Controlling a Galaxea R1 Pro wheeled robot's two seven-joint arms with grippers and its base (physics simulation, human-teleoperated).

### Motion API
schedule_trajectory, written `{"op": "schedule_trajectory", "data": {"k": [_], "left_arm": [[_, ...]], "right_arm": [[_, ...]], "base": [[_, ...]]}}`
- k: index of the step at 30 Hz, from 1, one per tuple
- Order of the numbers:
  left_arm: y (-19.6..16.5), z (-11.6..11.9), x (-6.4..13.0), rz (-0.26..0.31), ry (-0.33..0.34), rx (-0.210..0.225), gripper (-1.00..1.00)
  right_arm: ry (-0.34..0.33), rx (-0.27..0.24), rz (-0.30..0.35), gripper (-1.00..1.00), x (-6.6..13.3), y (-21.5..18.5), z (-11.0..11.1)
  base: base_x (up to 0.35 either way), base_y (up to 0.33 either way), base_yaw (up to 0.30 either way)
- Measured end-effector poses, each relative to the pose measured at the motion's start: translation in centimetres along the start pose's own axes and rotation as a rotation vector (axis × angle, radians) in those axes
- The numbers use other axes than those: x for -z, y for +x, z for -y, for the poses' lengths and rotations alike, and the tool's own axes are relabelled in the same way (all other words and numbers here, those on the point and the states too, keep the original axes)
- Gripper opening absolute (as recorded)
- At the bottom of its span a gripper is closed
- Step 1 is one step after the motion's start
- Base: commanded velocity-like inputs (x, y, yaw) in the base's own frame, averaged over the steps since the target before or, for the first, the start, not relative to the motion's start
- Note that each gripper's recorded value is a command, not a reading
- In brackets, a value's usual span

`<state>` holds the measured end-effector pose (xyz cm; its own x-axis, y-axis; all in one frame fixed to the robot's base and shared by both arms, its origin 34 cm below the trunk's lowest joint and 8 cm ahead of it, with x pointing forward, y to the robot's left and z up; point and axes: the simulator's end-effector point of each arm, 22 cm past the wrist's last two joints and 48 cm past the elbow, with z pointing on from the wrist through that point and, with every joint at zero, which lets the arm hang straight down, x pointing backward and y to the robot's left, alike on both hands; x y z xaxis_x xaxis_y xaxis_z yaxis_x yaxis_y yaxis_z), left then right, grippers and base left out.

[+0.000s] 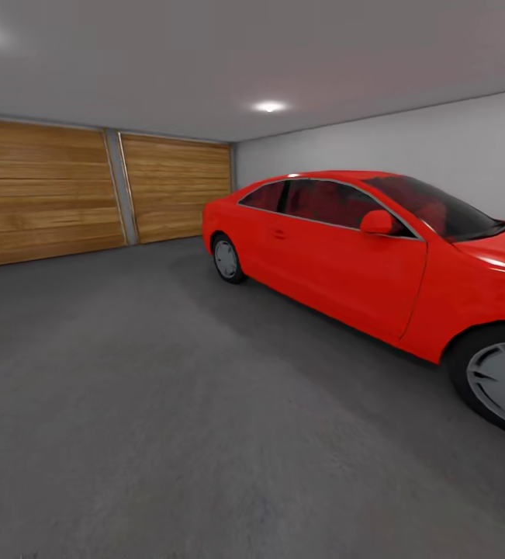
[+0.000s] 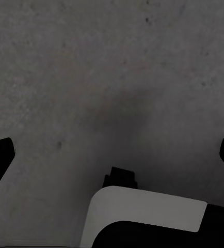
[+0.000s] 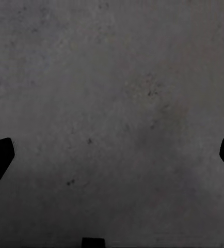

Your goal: Move the two storage containers from the living room to the garage. In the garage, place one container on the floor and stack the other container on top of it (either order is fine).

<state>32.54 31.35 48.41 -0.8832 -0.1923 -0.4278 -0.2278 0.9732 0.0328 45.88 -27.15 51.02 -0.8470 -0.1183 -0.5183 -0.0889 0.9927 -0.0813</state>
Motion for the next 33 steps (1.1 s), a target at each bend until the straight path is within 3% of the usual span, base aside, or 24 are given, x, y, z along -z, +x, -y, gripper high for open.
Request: {"op": "schedule_trajectory", "data": {"k": [33], "left_arm": [[-0.04, -0.06, 0.0, 0.001, -0.001, 0.0, 1.0]], "right_arm": [[0.0, 0.0, 0.0, 1.0, 0.0, 0.01, 0.0]], "base": [[0.0, 0.0, 0.3]]}}
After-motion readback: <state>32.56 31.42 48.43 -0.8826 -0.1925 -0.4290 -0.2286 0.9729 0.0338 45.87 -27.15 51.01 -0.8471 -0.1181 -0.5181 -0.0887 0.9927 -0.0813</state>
